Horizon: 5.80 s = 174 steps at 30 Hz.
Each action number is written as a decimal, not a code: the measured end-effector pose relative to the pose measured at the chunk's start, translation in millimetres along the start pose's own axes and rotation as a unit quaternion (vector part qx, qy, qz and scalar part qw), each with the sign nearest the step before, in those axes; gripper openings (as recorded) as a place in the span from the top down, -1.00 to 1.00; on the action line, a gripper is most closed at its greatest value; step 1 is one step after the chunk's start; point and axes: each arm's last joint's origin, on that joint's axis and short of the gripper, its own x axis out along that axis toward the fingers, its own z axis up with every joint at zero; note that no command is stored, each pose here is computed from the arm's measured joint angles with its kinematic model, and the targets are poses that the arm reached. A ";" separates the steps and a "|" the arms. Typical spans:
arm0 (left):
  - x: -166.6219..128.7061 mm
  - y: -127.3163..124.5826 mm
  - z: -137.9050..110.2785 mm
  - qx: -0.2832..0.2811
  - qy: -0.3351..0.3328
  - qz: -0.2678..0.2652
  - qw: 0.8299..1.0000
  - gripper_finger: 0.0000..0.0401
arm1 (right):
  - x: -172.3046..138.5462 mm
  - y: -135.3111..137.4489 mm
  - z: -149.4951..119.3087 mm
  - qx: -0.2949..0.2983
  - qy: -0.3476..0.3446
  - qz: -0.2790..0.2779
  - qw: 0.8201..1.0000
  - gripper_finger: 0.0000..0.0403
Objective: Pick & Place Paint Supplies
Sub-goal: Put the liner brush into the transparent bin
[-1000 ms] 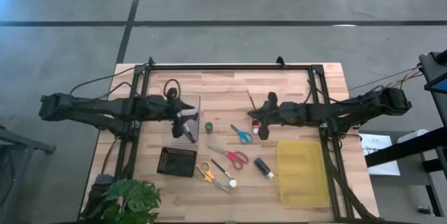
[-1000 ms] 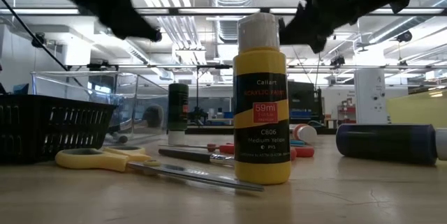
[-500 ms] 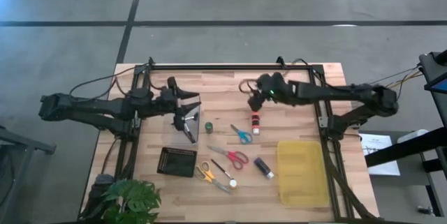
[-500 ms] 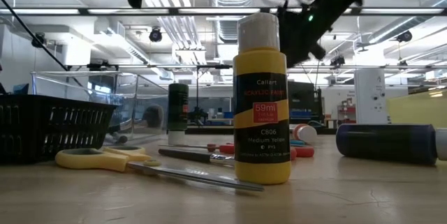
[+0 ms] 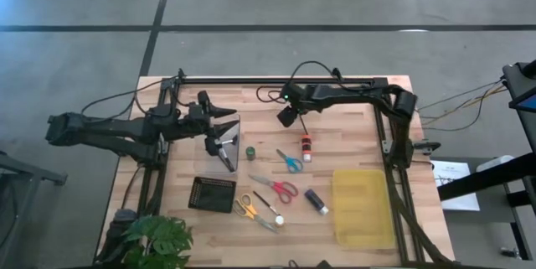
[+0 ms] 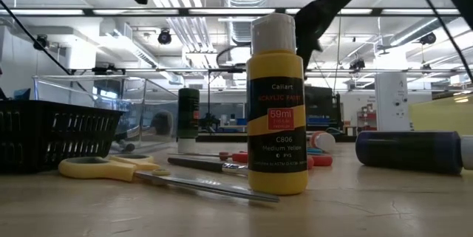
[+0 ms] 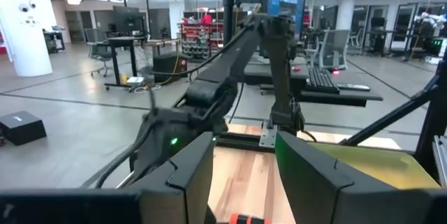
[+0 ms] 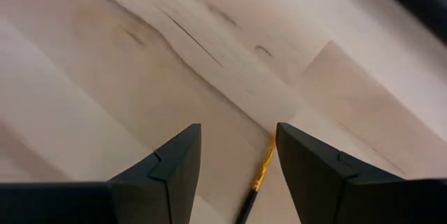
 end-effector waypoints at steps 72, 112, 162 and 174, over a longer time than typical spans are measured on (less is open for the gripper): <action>10.3 -2.4 -15.6 0.011 0.043 0.001 0.999 0.18 | -172.9 15.9 -38.3 -0.055 -0.330 0.236 0.912 0.96; 80.9 -17.9 -33.2 0.023 0.044 -0.013 0.999 0.17 | -215.2 82.0 -28.9 -0.165 -0.391 0.292 0.857 0.96; 1.4 1.5 -35.1 -0.079 0.321 0.066 0.942 0.92 | -223.7 61.3 -50.8 -0.183 -0.427 0.290 0.837 0.96; -15.9 3.9 -67.6 -0.046 0.377 0.058 0.923 0.73 | -231.8 35.8 -71.4 -0.161 -0.438 0.291 0.835 0.96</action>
